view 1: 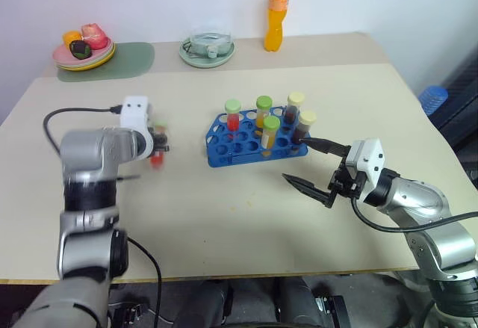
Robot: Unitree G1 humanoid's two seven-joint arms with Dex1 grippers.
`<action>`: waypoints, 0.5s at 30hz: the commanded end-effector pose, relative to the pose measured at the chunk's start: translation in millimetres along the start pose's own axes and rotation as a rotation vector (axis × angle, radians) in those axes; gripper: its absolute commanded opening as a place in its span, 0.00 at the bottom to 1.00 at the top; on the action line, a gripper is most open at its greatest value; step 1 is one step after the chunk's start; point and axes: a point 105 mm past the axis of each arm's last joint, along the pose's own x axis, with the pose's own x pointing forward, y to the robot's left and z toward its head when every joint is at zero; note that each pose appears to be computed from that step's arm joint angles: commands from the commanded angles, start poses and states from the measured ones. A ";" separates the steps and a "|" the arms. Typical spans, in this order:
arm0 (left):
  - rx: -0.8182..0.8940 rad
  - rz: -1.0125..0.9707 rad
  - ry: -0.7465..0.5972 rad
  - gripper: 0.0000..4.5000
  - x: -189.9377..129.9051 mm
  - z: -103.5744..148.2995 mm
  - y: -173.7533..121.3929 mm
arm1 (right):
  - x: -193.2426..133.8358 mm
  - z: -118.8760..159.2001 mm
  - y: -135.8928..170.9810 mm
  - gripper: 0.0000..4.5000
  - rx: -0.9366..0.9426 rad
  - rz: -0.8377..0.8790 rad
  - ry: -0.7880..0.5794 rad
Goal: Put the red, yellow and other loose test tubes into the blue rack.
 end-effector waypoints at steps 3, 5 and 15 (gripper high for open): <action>0.211 -0.231 -0.408 0.22 -40.4 54.7 -38.3 | -2.9 10.3 -2.8 1.00 -0.035 -0.006 -0.028; 0.228 -0.309 -0.524 0.22 -49.4 63.9 -50.1 | -3.5 10.4 -3.1 1.00 -0.035 -0.008 -0.026; 0.336 -0.542 -0.706 0.22 -35.5 44.1 -105.6 | -16.8 8.8 -4.7 1.00 -0.028 -0.065 0.011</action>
